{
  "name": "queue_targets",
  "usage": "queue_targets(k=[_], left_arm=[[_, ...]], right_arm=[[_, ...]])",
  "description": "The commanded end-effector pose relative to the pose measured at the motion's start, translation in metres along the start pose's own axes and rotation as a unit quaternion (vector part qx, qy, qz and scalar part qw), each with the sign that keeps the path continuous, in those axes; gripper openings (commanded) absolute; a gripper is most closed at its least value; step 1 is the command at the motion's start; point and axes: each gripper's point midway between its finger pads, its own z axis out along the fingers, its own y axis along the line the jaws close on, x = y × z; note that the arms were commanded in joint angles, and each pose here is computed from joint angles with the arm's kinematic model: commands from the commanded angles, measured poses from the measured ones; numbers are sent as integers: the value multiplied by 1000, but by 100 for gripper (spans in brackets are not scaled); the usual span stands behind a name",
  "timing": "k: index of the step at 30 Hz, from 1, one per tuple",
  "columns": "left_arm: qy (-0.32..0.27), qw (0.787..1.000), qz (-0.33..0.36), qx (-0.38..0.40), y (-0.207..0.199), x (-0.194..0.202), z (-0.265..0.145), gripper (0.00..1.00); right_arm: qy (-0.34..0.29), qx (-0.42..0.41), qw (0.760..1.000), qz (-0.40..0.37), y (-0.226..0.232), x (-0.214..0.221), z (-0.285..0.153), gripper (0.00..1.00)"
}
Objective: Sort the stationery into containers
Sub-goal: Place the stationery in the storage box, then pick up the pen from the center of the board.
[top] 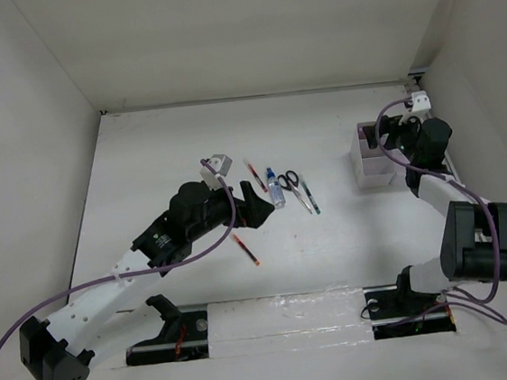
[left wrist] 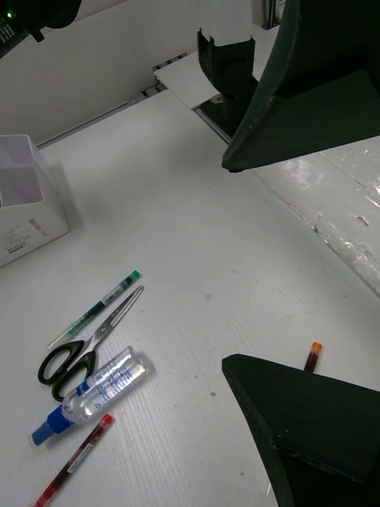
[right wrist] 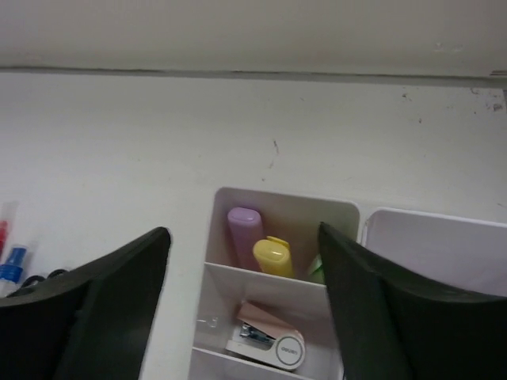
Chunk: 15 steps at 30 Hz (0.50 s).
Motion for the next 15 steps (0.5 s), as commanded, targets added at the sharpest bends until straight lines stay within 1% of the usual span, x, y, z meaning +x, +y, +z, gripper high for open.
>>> queue_targets(k=[1, 2, 3, 4, 5, 6, 8, 9, 10, 11, 12, 13, 15], left_arm=[[-26, 999, 10, 16, -9, -16, 0, 100], [-29, 1000, 9, 1, -4, -16, 3, 100], [-34, 999, 4, -6, -2, -18, 3, 100], [-22, 999, 3, -23, 6, -12, 6, 100], [-25, 999, -2, -33, 8, -14, 7, 100], [-26, 998, -8, -59, 19, -13, 11, 100], [-29, 995, -18, -96, 29, -17, 11, 100], [-43, 989, -23, -138, 43, -22, 10, 100], [-49, 984, -42, -165, 49, -26, 12, 100], [-38, 978, -48, -201, 61, -21, 8, 100], [-40, 972, -55, -226, 68, -22, 6, 100], [-51, 961, -61, -265, 80, -25, 3, 100], [-59, 945, -99, -306, 89, -25, -9, 100]], right_arm=[[-50, -29, 998, -23, 26, -35, -4, 87], [-44, -33, 998, -26, 30, -34, -6, 89], [-45, -28, 998, -26, 30, -36, -8, 100], [-47, -36, 998, -28, 40, -41, -8, 100], [-59, -37, 997, -32, 47, -54, -12, 100], [-49, -33, 998, -21, 50, -52, -15, 100], [-58, -7, 998, -11, 59, -72, -17, 100], [-40, 12, 999, 5, 63, -72, -24, 100], [-38, 54, 998, 14, 70, -76, -24, 100], [-50, 69, 996, 13, 80, -97, -26, 100], [-52, 95, 993, 41, 88, -106, -33, 100], [-20, 132, 990, 53, 92, -95, -42, 100], [-22, 128, 991, 46, 123, -105, -52, 100]])
